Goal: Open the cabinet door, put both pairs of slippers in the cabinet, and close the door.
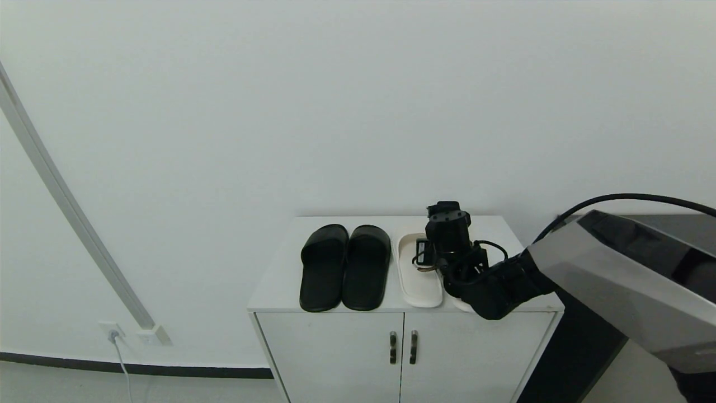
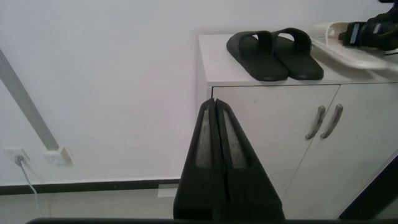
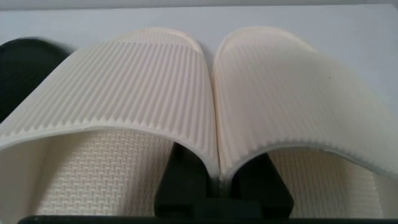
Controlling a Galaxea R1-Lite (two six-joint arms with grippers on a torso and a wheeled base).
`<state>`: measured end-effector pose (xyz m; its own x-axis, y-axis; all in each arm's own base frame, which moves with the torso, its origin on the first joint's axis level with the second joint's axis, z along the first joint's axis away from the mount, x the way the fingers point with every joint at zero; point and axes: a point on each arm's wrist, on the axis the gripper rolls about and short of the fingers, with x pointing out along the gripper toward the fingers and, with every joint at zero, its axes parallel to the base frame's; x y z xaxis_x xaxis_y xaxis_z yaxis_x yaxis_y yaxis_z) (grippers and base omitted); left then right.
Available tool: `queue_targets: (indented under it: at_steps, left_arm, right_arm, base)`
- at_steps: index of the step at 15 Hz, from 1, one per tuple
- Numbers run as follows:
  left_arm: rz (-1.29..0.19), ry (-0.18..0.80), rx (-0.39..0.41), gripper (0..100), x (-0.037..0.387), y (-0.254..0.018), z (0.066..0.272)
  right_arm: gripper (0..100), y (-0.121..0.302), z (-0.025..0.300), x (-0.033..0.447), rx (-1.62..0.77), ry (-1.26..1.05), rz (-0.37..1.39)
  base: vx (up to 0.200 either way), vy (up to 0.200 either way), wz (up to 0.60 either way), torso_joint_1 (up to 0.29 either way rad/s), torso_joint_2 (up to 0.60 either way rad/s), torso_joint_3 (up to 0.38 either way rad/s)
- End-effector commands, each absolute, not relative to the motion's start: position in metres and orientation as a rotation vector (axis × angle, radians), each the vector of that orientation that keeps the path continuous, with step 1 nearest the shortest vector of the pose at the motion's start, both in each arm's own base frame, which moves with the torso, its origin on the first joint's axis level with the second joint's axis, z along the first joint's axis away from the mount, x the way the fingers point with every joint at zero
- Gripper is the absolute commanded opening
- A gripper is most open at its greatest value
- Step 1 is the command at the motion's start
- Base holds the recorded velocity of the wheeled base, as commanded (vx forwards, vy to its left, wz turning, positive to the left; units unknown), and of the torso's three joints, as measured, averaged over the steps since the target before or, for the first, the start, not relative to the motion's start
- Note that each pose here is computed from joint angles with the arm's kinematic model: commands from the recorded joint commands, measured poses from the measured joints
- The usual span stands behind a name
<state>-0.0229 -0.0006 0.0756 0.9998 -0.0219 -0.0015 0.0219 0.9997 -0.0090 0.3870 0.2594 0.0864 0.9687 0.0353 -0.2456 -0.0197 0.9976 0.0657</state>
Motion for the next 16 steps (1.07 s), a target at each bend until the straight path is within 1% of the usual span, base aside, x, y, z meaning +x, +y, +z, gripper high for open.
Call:
queue_targets:
  at_steps: [1,3,6,10,11,13,16]
  left_arm:
    - [-0.021,0.003,-0.009,0,-0.023,-0.001,0.076]
    - [-0.021,0.003,-0.009,0,-0.023,-0.001,0.076]
    - [-0.021,0.003,-0.008,0,-0.023,-0.001,0.076]
    - [-0.021,0.003,-0.008,0,-0.023,-0.001,0.076]
    - [-0.021,0.003,-0.008,0,-0.023,-0.001,0.076]
    - [-0.021,0.003,-0.008,0,-0.023,-0.001,0.076]
    - [-0.021,0.002,-0.008,0,-0.023,-0.001,0.076]
  right_arm:
    - [0,0.242,0.138,0.334,0.051,0.202,0.179]
    - [0,0.228,0.146,0.296,0.018,0.182,0.308]
    - [0,0.207,0.144,0.245,0.007,0.223,0.505]
    - [0,0.176,0.146,0.194,-0.031,0.229,0.789]
    - [0,0.171,0.147,0.187,-0.029,0.232,0.846]
    - [0,0.169,0.145,0.181,-0.027,0.245,0.904]
    - [0,0.172,0.142,0.179,-0.029,0.257,0.927]
  base:
    - [0.0,0.0,0.0,0.0,0.0,0.0]
    - [0.0,0.0,0.0,0.0,0.0,0.0]
    - [0.0,0.0,0.0,0.0,0.0,0.0]
    - [0.0,0.0,0.0,0.0,0.0,0.0]
    - [0.0,0.0,0.0,0.0,0.0,0.0]
    - [0.0,0.0,0.0,0.0,0.0,0.0]
    - [0.0,0.0,0.0,0.0,0.0,0.0]
